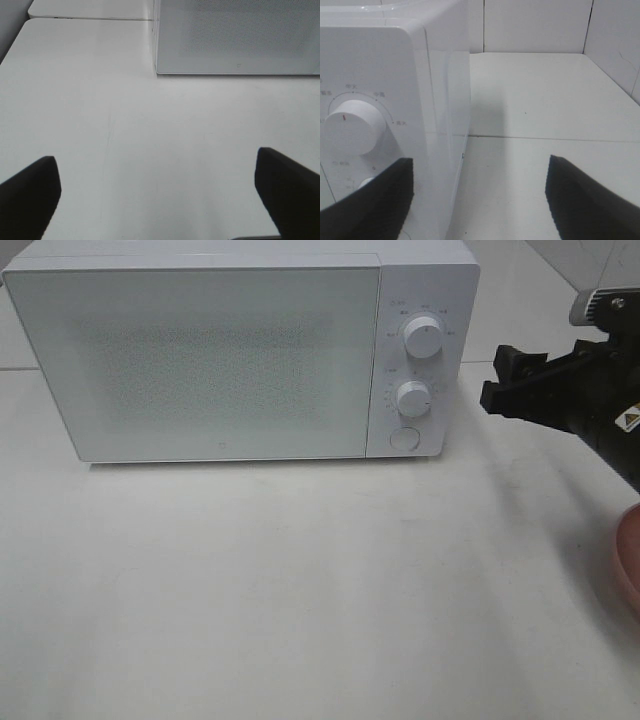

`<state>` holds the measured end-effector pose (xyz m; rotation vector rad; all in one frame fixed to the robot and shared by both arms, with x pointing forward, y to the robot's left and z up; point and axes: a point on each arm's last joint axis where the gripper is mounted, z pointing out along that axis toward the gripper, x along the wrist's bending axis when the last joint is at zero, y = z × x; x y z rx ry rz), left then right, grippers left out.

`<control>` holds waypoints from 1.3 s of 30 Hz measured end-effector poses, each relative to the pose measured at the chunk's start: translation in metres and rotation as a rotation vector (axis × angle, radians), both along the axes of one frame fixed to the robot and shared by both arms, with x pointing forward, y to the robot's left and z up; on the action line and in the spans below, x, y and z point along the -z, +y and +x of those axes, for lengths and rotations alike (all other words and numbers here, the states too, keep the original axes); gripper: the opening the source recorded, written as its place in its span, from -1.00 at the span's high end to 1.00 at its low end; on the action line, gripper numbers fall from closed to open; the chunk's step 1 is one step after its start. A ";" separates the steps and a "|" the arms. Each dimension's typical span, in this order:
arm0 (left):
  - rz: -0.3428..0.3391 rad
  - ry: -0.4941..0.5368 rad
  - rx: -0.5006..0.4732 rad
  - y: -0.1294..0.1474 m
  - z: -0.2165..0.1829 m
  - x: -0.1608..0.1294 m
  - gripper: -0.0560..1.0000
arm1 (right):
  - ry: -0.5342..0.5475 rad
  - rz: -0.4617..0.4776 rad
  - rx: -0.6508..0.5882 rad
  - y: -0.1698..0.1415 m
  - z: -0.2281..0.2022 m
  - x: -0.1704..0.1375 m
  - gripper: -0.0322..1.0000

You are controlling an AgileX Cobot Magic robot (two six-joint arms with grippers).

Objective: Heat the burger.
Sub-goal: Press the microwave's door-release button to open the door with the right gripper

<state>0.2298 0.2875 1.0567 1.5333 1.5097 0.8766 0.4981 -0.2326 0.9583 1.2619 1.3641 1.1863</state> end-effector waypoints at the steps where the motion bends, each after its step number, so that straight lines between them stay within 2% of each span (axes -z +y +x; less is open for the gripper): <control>1: 0.000 0.000 0.000 0.000 0.000 0.000 -0.95 | 0.006 -0.001 0.003 0.006 0.000 0.005 -0.46; 11: 0.000 0.000 0.000 0.000 0.000 0.000 -0.95 | 0.014 0.013 0.019 0.033 -0.008 0.023 -0.46; 23: 0.000 0.000 0.000 0.000 0.000 0.000 -0.95 | 0.100 0.028 0.005 0.069 -0.031 0.044 -0.46; 34: 0.000 0.000 0.000 0.000 0.000 0.000 -0.95 | 0.134 0.017 -0.016 0.083 -0.042 0.053 -0.46; 39: 0.000 0.000 0.000 0.000 0.000 0.000 -0.95 | 0.138 0.051 -0.005 0.083 -0.043 0.053 -0.46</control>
